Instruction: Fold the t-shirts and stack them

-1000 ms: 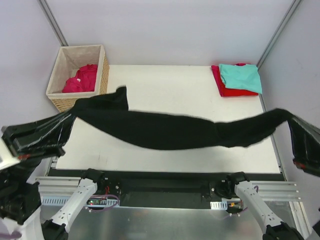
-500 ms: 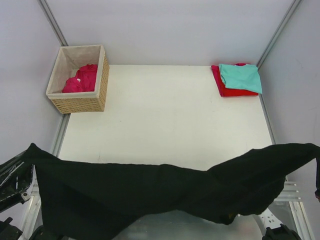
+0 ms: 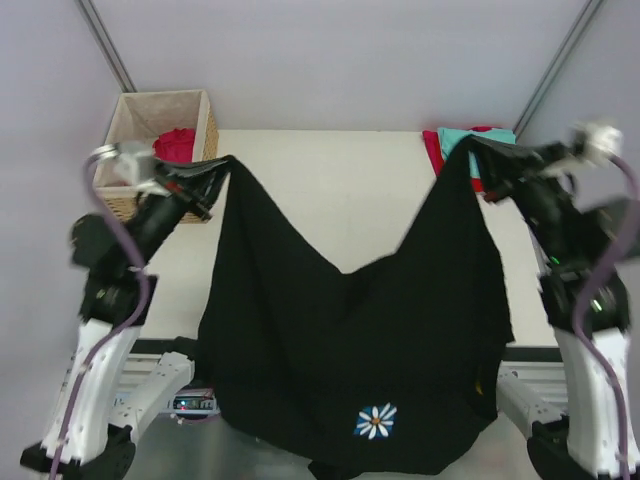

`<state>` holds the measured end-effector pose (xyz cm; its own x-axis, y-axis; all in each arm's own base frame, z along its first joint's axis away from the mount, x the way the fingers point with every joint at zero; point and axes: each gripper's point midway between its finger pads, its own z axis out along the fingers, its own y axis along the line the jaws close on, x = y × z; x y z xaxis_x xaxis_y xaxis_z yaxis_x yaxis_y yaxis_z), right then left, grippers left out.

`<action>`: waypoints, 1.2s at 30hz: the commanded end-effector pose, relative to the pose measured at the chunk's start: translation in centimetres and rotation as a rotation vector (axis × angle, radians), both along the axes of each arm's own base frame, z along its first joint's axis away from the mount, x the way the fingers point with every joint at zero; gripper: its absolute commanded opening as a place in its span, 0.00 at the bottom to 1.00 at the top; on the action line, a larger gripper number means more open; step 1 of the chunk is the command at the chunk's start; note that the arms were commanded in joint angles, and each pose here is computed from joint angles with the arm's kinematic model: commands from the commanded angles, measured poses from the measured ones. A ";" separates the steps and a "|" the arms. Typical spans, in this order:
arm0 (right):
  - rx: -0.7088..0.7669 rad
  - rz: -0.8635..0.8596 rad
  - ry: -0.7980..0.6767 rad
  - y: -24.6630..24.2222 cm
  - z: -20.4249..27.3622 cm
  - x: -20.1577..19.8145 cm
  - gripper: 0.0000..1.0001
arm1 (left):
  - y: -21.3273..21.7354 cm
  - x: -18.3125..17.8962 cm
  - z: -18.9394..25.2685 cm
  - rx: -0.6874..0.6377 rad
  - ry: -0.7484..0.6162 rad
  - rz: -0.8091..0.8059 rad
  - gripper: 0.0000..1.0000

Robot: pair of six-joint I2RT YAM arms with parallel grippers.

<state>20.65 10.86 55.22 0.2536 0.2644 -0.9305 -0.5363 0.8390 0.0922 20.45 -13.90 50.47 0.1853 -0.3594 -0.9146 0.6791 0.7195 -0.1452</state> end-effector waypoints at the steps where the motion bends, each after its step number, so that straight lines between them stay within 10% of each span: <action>1: -0.052 -0.075 0.235 1.5 -8.6 11.0 0.01 | 0.4 8.5 -6.5 -0.039 0.118 0.141 0.00; 16: -0.111 -0.136 0.763 4.1 -31.5 34.2 0.01 | 2.9 27.9 -25.4 -0.017 0.546 0.385 0.00; 36: 0.131 -0.107 0.709 4.1 -28.2 44.6 0.01 | 11.3 43.4 -25.8 -0.097 0.666 0.627 0.00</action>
